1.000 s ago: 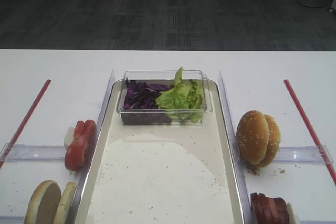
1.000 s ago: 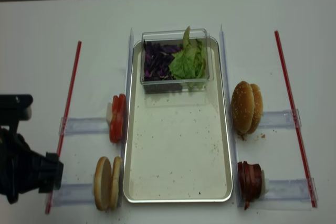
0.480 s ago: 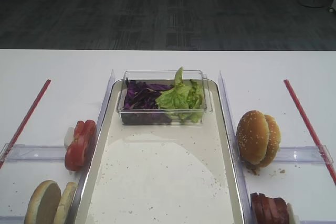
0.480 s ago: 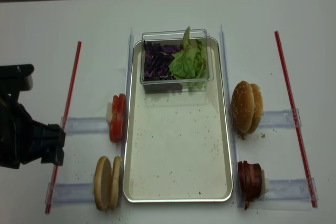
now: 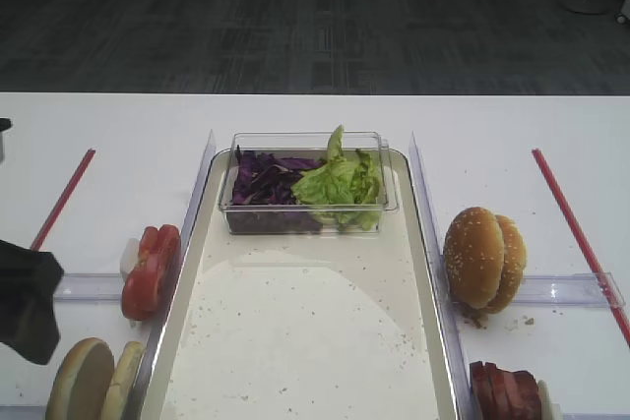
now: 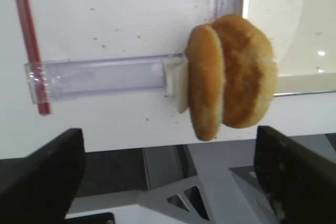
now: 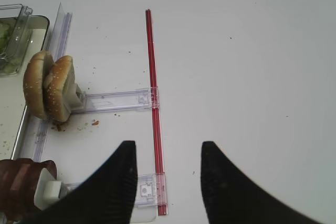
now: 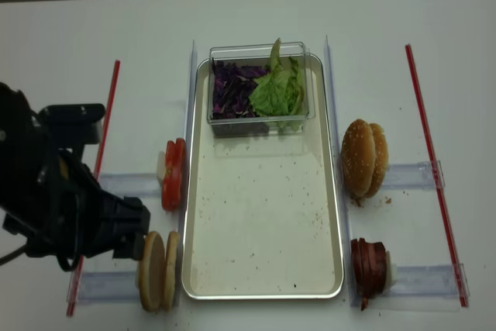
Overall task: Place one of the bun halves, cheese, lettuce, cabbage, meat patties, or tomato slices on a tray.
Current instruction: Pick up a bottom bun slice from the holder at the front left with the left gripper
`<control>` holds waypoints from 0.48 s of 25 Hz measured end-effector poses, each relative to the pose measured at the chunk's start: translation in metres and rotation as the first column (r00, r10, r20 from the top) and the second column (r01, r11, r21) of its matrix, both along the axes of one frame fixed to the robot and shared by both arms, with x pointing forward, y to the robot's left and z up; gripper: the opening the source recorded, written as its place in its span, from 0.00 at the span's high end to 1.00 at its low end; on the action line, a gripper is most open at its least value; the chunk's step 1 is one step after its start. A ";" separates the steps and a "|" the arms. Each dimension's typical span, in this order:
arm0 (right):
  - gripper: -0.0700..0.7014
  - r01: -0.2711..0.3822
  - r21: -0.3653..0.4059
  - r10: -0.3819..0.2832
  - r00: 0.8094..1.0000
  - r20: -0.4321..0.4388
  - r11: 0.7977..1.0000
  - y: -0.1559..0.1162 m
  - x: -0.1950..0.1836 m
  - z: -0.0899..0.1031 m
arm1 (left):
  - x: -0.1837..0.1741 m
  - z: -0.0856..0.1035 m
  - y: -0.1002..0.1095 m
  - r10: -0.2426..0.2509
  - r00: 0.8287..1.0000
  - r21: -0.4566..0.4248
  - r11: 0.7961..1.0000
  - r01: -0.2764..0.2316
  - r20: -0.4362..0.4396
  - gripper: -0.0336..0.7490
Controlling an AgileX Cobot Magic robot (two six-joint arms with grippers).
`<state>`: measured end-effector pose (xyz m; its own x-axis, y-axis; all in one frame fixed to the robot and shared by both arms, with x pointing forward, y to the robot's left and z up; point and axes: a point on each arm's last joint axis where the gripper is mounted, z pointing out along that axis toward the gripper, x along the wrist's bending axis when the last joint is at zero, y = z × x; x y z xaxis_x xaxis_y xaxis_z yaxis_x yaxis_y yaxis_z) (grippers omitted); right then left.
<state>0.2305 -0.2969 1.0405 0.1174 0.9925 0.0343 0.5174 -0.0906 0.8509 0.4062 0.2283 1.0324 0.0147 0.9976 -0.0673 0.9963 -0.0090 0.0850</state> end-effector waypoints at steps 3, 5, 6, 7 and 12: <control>0.49 0.000 0.000 0.000 1.000 0.000 1.000 0.000 0.000 0.000 | -0.008 0.001 -0.020 -0.008 1.000 -0.016 1.000 0.008 0.013 0.19; 0.50 0.000 0.000 0.000 1.000 0.000 1.000 0.000 0.000 0.000 | -0.012 0.001 -0.029 -0.007 1.000 -0.013 1.000 0.007 0.020 0.19; 0.50 0.000 0.000 0.000 1.000 0.000 1.000 0.000 0.000 0.000 | -0.015 0.001 -0.033 -0.005 1.000 -0.013 1.000 0.006 0.022 0.19; 0.51 0.000 0.000 0.000 1.000 0.000 1.000 0.000 0.000 0.000 | -0.017 0.001 -0.036 -0.003 1.000 -0.013 1.000 0.003 0.028 0.19; 0.55 0.000 0.000 0.000 1.000 0.000 1.000 0.000 0.000 0.000 | -0.025 0.001 -0.051 0.016 0.999 -0.047 0.999 -0.014 0.044 0.19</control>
<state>0.2305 -0.2969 1.0405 0.1174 0.9925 0.0343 0.5174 -0.0906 0.8509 0.3817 0.1771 1.0338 0.0037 0.9936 -0.1131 0.9916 0.0110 0.1286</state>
